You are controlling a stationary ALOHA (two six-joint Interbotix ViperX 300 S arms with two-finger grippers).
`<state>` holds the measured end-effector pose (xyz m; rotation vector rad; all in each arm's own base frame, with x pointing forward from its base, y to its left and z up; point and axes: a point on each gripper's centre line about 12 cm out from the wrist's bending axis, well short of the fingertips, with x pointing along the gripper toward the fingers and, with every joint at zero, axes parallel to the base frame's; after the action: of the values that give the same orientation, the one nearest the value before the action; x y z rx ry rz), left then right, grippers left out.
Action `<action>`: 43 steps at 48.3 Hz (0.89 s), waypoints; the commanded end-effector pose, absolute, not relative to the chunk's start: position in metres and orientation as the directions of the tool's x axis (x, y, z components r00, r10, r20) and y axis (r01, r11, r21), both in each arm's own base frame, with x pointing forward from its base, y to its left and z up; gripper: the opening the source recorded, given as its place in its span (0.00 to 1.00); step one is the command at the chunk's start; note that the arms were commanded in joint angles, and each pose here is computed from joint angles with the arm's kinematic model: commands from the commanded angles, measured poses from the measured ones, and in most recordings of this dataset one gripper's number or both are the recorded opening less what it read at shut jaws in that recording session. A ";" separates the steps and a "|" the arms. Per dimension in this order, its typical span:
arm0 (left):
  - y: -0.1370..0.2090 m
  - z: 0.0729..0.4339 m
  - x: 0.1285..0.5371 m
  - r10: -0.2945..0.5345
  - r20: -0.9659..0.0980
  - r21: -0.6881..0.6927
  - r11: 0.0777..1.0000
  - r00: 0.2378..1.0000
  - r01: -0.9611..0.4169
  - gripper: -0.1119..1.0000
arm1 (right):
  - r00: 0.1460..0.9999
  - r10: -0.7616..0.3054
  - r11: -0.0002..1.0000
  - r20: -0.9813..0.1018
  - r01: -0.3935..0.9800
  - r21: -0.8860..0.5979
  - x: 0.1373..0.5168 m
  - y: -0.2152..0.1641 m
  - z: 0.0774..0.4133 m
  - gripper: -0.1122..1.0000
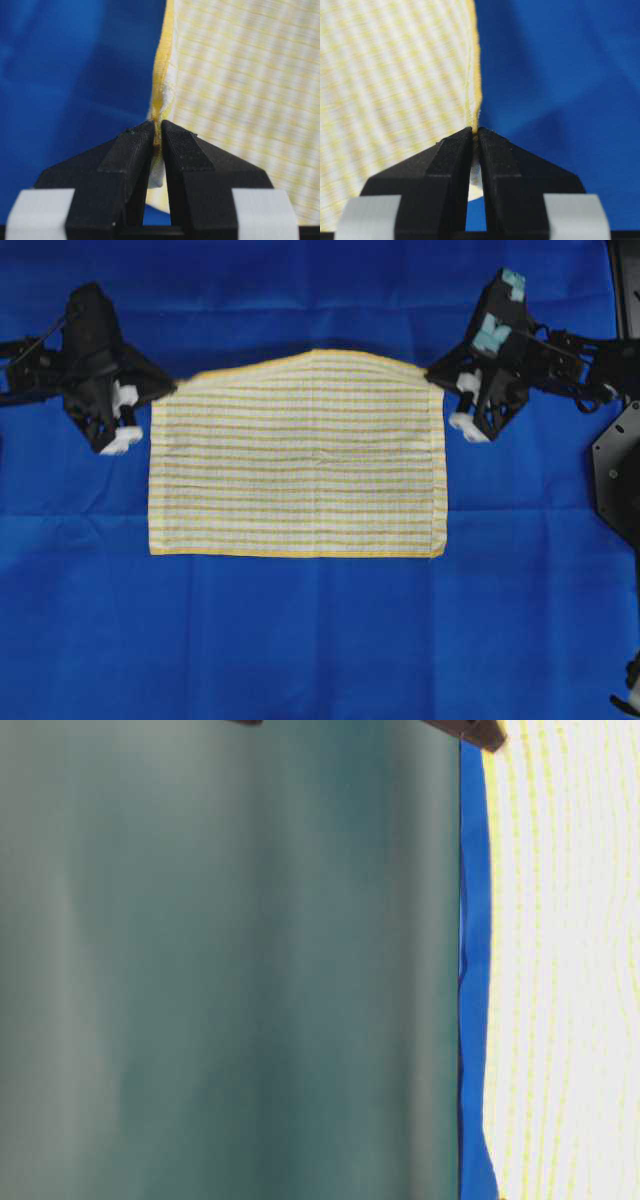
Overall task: Fold the yellow towel.
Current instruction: 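Lift the far corners and fold them toward the near edge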
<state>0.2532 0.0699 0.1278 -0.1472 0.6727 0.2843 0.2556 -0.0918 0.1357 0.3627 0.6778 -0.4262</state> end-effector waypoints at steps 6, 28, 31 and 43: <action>0.041 0.141 0.249 0.134 -0.598 -0.084 0.970 0.790 -0.228 0.15 | 0.750 -0.185 0.876 -0.635 0.419 0.240 0.257 -0.061 0.148 0.14; -0.024 0.151 0.239 -0.079 -0.592 -0.201 0.978 0.802 -0.052 0.15 | 0.784 0.018 0.913 -0.620 0.240 0.330 0.252 0.007 0.159 0.14; -0.030 0.150 0.239 -0.096 -0.593 -0.206 0.978 0.799 -0.035 0.15 | 0.785 0.036 0.916 -0.619 0.222 0.335 0.252 0.012 0.159 0.14; -0.039 0.148 0.240 -0.127 -0.602 -0.203 0.979 0.788 0.003 0.15 | 0.777 0.066 0.922 -0.626 0.193 0.337 0.252 0.022 0.157 0.14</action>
<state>0.2349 -0.0372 0.1438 -0.1961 0.6760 -0.0620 0.2494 0.0203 0.1539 0.4002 0.6916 -0.0785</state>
